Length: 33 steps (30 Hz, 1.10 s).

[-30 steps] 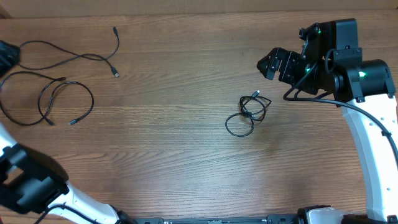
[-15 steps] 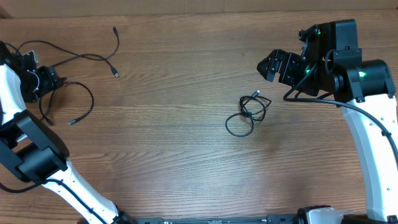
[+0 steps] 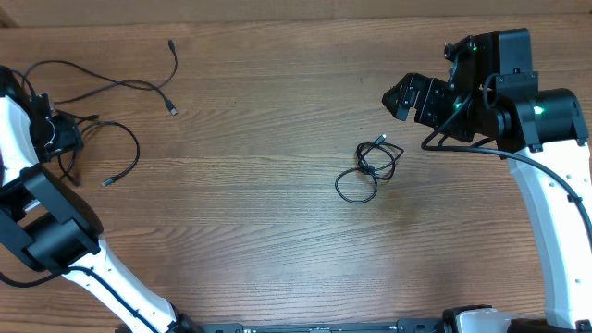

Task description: Untangle cables

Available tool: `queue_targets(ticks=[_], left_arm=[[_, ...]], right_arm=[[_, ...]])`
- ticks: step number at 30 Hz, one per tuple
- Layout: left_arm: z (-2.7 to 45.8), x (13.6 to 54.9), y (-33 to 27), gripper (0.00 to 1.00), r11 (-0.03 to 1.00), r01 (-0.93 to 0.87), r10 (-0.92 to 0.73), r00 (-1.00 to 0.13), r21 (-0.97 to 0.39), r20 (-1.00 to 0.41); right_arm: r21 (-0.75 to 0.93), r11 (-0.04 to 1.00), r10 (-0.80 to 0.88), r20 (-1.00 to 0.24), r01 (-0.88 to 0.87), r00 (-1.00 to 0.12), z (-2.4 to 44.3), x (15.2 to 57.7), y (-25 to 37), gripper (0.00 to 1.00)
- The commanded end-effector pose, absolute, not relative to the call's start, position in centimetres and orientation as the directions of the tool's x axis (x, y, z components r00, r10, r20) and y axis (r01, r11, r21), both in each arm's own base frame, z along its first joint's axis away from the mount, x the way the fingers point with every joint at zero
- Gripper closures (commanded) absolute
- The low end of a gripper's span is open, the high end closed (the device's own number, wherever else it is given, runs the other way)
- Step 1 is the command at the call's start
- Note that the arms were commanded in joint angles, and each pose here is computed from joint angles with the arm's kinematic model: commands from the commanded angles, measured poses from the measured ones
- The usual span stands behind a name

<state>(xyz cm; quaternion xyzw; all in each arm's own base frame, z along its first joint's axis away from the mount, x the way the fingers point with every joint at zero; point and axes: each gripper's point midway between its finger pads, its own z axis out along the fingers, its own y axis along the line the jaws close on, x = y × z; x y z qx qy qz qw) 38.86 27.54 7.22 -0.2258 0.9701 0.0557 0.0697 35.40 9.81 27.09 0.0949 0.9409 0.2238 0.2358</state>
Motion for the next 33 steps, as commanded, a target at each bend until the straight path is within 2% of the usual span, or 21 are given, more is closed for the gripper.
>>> queue_targets(ticks=[1,4,5,7,12,23,30,33], left_arm=[[7.5,38.6,27.8,0.33,0.902,-0.419,-0.402,-0.902,0.1,-0.158],[7.5,38.6,27.8,0.39,0.904,-0.417,-0.4,-0.903,0.098,-0.157],[7.5,38.6,27.8,0.44,0.903,-0.417,-0.4,-0.903,0.098,-0.157],[7.5,38.6,27.8,0.63,0.903,-0.418,-0.4,-0.903,0.098,-0.158],[7.5,39.7,26.1,0.96,0.914,-0.407,-0.403,-0.899,-0.014,-0.174],[10.1,41.0,22.9,0.96,0.855,-0.451,-0.499,-0.851,-0.256,-0.166],[13.5,42.5,21.5,0.96,0.725,-0.461,-0.607,-0.778,-0.511,-0.16],[13.6,42.4,21.5,0.96,0.701,-0.474,-0.628,-0.764,-0.533,-0.146]], right_arm=[[0.46,0.886,0.283,-0.429,0.062,-0.858,27.8,35.9,9.5,0.0],[0.458,0.887,0.28,-0.43,0.06,-0.858,27.7,35.9,9.5,0.0],[0.458,0.887,0.28,-0.43,0.059,-0.858,27.7,35.9,9.5,0.0],[0.458,0.887,0.28,-0.43,0.06,-0.858,27.7,35.9,9.5,0.0],[0.459,0.887,0.28,-0.432,0.059,-0.857,27.8,35.9,9.5,0.0],[0.455,0.889,0.273,-0.436,0.052,-0.857,27.8,35.9,9.5,0.0],[0.446,0.894,0.256,-0.44,0.038,-0.861,27.7,35.8,9.5,0.0],[0.447,0.894,0.256,-0.441,0.037,-0.86,27.7,35.9,9.5,0.0]])
